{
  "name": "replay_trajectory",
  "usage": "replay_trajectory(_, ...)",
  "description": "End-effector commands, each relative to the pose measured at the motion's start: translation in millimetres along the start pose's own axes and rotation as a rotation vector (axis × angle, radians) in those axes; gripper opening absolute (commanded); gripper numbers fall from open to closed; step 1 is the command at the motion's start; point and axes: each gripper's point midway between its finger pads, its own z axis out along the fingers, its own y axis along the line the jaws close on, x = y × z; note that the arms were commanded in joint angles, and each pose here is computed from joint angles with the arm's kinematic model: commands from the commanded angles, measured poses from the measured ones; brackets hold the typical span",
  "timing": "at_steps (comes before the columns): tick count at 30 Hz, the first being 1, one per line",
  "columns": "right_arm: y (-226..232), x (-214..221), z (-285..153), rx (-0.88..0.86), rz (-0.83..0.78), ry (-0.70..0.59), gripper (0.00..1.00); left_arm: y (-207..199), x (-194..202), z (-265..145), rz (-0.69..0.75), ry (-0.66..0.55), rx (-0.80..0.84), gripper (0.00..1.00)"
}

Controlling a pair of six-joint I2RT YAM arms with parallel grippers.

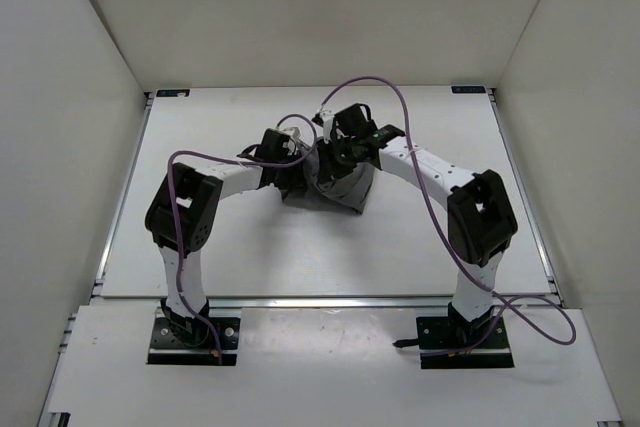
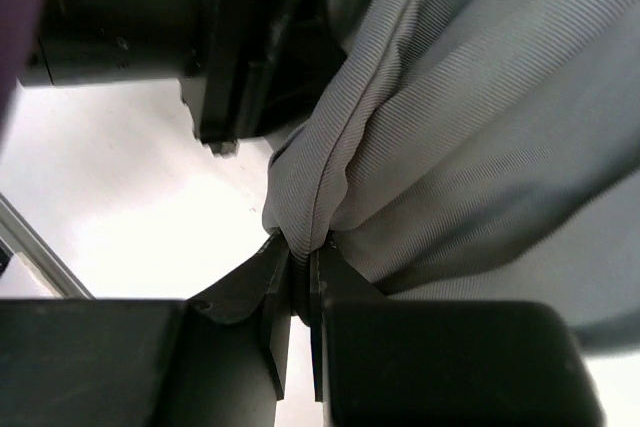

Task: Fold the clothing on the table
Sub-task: Fold the skirt

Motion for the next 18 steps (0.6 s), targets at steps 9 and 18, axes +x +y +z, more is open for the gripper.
replay_trajectory(9, 45, -31, 24, -0.144, 0.028, -0.093, 0.00, 7, 86, 4, -0.100, 0.232, 0.064, 0.32)
replay_trajectory(18, 49, -12, 48, -0.172, 0.062, -0.020, 0.22, 17, 94, -7, -0.162, 0.242, 0.100, 0.37)
